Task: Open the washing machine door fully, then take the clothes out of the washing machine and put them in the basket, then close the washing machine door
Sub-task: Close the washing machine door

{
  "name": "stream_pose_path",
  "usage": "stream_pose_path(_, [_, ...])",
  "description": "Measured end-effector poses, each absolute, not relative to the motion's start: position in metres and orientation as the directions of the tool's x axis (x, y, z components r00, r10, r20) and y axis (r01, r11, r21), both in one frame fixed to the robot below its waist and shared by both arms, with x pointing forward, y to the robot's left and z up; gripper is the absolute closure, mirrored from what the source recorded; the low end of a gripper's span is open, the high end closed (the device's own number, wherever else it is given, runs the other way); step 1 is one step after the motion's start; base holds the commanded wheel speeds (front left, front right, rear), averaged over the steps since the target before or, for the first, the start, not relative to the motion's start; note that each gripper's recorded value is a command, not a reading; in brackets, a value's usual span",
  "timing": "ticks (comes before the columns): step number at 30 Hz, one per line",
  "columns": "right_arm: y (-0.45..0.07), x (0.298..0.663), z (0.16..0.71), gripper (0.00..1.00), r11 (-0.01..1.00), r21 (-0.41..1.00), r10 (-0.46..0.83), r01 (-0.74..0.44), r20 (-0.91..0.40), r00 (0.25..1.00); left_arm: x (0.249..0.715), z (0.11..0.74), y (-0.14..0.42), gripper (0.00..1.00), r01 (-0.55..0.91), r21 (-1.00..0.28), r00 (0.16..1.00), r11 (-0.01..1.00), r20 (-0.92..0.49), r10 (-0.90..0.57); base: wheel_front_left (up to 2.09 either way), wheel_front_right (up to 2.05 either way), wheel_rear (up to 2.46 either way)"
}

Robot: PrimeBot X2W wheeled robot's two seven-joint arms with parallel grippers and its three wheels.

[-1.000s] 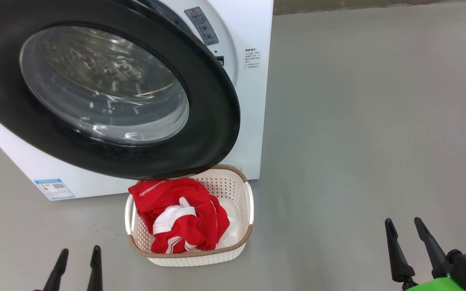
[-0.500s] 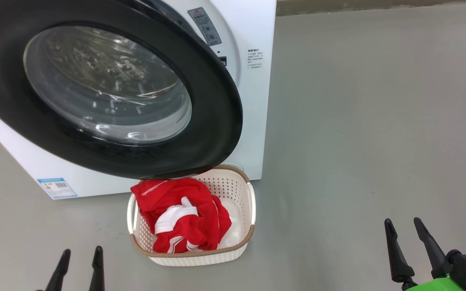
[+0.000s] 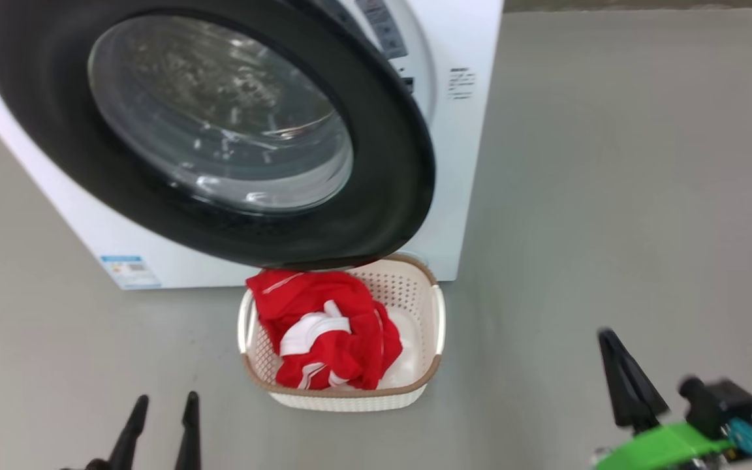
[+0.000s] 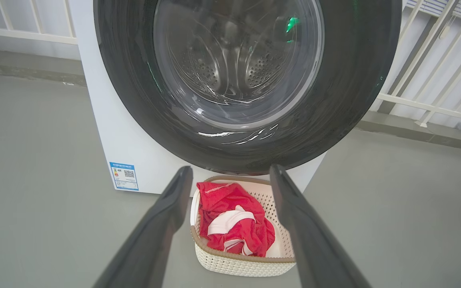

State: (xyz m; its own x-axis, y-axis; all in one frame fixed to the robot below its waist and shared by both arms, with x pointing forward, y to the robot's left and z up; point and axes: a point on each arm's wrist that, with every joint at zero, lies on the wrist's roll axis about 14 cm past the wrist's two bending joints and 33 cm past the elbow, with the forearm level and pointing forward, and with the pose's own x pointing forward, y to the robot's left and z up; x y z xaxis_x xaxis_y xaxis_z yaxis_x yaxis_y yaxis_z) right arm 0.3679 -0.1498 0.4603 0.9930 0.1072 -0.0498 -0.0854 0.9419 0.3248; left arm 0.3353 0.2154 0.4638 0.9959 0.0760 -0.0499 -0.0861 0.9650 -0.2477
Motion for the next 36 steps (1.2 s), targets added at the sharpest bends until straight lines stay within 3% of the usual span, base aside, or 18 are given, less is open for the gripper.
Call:
stream_pose_path(15, [-0.056,0.461,0.518,1.0,0.877,0.275,0.372,-0.395,0.133,0.919,0.344,0.464,0.221,0.0,-0.128,-0.284,0.992,0.95,-0.055,0.118,0.0,0.0,0.0])
stream_pose_path(27, [-0.005,0.507,0.519,1.0,0.82,0.245,0.494,-0.518,0.157,0.855,0.356,0.458,0.224,0.0,-0.151,-0.315,0.988,0.937,-0.075,0.134,0.0,0.0,0.0])
stream_pose_path(36, [0.014,0.533,0.51,1.0,0.795,0.264,0.521,-0.546,0.162,0.838,0.364,0.451,0.228,0.0,-0.168,-0.312,0.985,0.935,-0.097,0.144,0.0,0.0,0.0])
